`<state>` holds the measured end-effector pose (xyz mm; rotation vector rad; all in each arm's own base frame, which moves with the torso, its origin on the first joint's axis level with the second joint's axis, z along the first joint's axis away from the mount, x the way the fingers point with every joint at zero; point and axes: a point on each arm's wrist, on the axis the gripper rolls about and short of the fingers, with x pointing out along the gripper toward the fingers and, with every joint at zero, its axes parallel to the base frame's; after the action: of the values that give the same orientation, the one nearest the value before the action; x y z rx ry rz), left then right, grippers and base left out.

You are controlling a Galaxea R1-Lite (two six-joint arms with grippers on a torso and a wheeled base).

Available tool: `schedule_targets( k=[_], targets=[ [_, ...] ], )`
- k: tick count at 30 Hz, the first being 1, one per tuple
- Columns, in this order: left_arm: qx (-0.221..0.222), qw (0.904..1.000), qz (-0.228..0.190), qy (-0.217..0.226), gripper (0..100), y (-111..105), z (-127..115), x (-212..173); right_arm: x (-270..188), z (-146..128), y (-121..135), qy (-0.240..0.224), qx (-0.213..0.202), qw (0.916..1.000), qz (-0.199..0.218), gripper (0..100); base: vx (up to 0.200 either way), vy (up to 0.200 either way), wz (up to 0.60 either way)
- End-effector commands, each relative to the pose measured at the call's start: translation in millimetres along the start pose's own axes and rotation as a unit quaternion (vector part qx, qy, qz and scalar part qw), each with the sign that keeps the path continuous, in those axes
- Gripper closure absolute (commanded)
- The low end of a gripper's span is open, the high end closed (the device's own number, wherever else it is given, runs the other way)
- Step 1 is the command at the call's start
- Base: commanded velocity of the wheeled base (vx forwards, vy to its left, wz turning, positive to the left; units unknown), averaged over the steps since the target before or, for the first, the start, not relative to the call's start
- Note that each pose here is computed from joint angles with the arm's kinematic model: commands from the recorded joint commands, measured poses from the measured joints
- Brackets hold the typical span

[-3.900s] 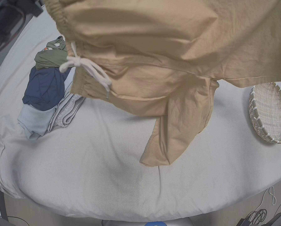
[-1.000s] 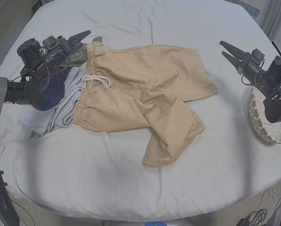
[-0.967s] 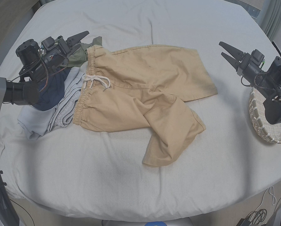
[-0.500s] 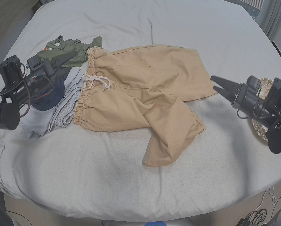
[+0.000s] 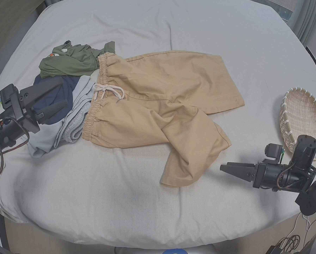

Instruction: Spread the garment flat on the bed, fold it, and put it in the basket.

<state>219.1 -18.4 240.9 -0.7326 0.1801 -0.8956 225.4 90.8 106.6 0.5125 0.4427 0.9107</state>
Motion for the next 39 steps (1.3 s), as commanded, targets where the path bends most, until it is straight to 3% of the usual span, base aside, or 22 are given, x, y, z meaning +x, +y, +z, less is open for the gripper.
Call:
schedule_targets(
  k=[1,11,17,23,30,39],
  targets=[
    [0.013,0.9998,-0.014,-0.006,0,-12.8,-4.0,-8.5,4.1,-4.3,-20.7,-0.008,-0.005,0.9998,-0.018,0,0.0,0.0,0.0],
    [0.016,0.9997,-0.016,-0.008,0,-15.7,-5.2,-10.9,9.3,8.1,-63.4,-0.052,-0.045,0.9962,-0.053,0,0.0,0.0,0.0],
    [0.016,0.9997,-0.021,-0.004,0,-17.3,-6.4,-9.4,21.8,20.2,-66.9,-0.066,-0.073,0.9944,-0.037,0,0.0,0.0,0.0],
    [0.015,0.9996,-0.022,-0.002,0,-17.7,-7.6,-9.1,39.3,25.3,-55.3,-0.061,-0.093,0.9937,0.01,0,0.0,0.0,0.0],
    [0.008,0.9998,-0.017,0.001,0,-15.0,-11.8,-10.6,48.3,19.5,-42.2,-0.047,-0.093,0.9938,0.036,0,0.0,0.0,0.0],
    [0.005,0.9999,-0.016,0.003,0,-16.3,-15.9,-14.1,20.0,15.3,-9.1,-0.044,-0.085,0.9939,0.055,0,0.0,0.0,0.0]
  ],
)
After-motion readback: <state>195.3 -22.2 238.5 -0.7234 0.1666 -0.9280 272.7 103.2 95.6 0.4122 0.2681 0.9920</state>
